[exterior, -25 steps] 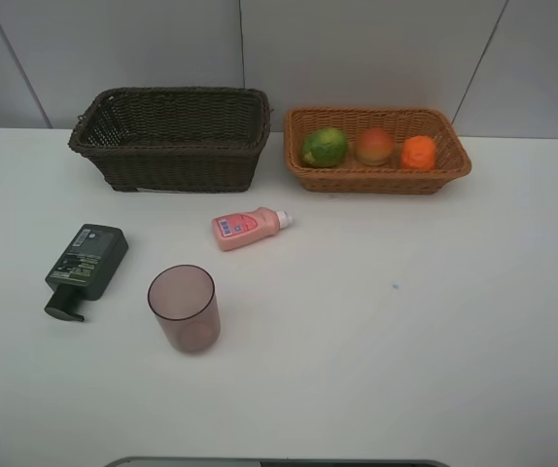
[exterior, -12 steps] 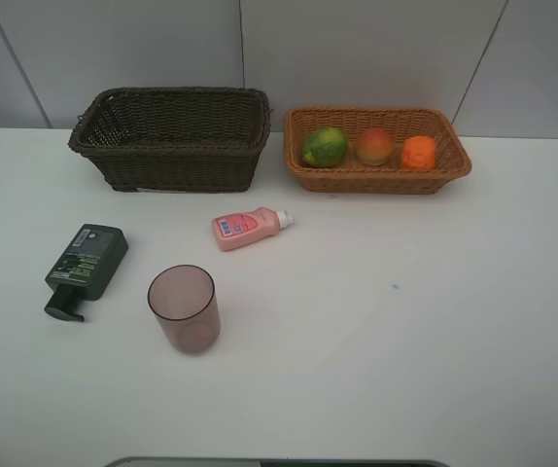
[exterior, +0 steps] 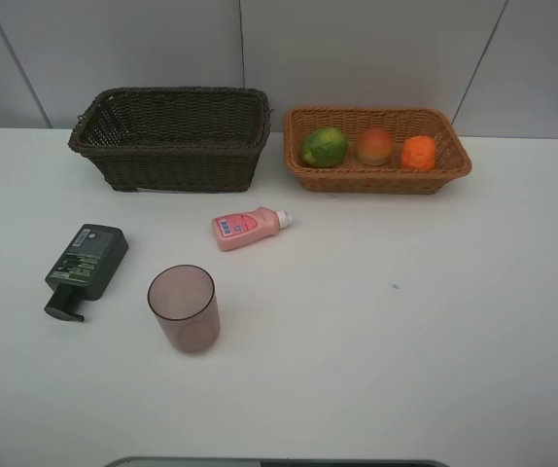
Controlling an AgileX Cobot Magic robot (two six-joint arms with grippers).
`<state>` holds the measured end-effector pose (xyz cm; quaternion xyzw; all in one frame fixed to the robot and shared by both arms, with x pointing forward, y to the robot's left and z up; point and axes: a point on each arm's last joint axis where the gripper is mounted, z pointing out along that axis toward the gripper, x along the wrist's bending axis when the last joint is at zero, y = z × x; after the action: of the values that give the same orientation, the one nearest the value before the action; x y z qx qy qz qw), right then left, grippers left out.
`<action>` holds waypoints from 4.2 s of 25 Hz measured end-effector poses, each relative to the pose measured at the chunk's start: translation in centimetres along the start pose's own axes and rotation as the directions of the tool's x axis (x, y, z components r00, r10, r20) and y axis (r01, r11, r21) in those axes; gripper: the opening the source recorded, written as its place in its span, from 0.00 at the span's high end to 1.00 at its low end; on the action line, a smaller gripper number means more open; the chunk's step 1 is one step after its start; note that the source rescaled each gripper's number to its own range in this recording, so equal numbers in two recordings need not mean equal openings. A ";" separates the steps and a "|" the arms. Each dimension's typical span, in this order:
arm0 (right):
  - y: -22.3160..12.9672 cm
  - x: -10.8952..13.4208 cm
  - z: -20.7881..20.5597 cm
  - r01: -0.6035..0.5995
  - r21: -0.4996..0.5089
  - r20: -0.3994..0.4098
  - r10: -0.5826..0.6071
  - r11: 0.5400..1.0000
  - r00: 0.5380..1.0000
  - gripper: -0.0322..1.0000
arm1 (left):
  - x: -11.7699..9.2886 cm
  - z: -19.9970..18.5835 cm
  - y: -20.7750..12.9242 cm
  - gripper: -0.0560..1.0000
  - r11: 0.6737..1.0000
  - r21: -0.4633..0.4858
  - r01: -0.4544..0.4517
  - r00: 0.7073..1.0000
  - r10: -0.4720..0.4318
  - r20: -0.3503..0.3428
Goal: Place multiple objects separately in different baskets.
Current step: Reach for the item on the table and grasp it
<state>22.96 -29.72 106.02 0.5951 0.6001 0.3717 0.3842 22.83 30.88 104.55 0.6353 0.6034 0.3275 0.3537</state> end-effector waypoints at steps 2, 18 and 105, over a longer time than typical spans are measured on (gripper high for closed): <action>0.0 0.0 0.0 0.000 0.000 0.000 0.000 1.000 1.000 0.22 | 0.0 0.0 0.0 0.08 1.000 0.000 0.000 1.000 0.000 0.000; 0.0 0.0 0.0 0.000 0.000 0.000 0.000 1.000 1.000 0.22 | 0.0 0.0 0.0 0.08 0.999 0.000 0.032 0.999 -0.032 0.002; 0.0 0.0 0.0 0.000 -0.005 0.000 0.000 1.000 1.000 0.22 | -4.6 36.2 1.5 0.17 0.640 0.765 -0.064 0.998 0.047 0.044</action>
<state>22.92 -29.71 106.03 0.5942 0.5991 0.3732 0.3856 53.86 24.29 86.50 0.7467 0.6618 0.0460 0.0475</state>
